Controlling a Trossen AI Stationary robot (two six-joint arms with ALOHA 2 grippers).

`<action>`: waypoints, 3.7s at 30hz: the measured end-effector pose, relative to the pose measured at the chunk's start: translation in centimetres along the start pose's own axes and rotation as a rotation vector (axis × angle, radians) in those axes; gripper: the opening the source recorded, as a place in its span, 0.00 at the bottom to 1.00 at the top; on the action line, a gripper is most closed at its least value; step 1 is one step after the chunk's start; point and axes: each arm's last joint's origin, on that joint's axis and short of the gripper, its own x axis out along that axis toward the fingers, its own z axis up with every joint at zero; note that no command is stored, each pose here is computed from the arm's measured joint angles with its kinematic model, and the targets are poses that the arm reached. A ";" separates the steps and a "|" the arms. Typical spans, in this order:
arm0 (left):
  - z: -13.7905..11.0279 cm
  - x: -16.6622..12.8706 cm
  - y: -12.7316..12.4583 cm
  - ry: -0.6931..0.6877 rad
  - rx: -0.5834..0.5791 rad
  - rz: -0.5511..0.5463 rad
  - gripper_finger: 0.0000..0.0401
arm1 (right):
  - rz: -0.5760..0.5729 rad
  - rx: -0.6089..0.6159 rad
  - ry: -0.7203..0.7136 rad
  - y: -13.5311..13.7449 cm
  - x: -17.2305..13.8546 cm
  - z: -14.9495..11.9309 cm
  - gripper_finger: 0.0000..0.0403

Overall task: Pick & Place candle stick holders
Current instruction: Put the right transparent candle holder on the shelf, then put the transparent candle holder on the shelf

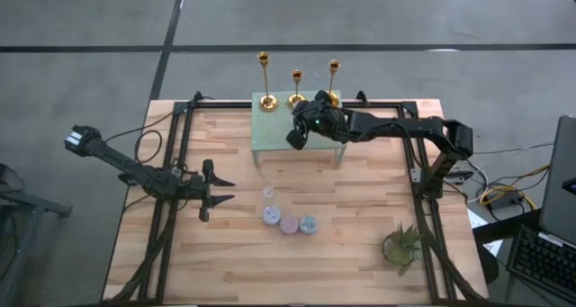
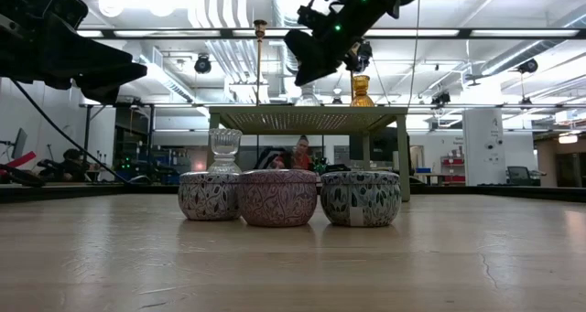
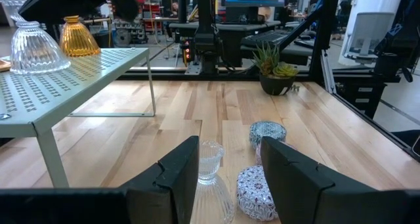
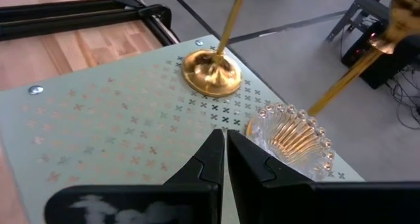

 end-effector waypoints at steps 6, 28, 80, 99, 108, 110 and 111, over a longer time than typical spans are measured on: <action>0.0 0.0 0.0 0.000 0.000 0.000 0.42 | -0.004 0.006 0.001 -0.2 0.1 0.0 0.03; 0.0 0.0 0.0 0.000 0.000 0.000 0.42 | 0.420 -0.053 -0.072 8.2 -6.1 -3.7 0.03; -0.1 0.0 0.0 0.005 0.003 0.000 0.42 | 0.720 0.281 -0.315 -3.8 -15.8 -23.2 0.03; 1.6 -0.1 -0.1 -0.150 -0.262 -0.052 0.42 | 0.557 0.200 -0.333 -4.2 -15.4 -23.1 0.03; 1.1 0.2 0.4 -0.130 -0.291 0.159 0.42 | 0.537 0.175 -0.275 -4.2 -15.1 -23.6 0.03; 0.6 0.5 0.3 -0.090 -0.241 0.171 0.42 | 0.539 0.190 -0.275 -4.2 -15.2 -23.6 0.03; 0.4 0.6 0.2 -0.071 -0.229 0.174 0.42 | 0.539 0.188 -0.276 -4.2 -15.2 -23.6 0.03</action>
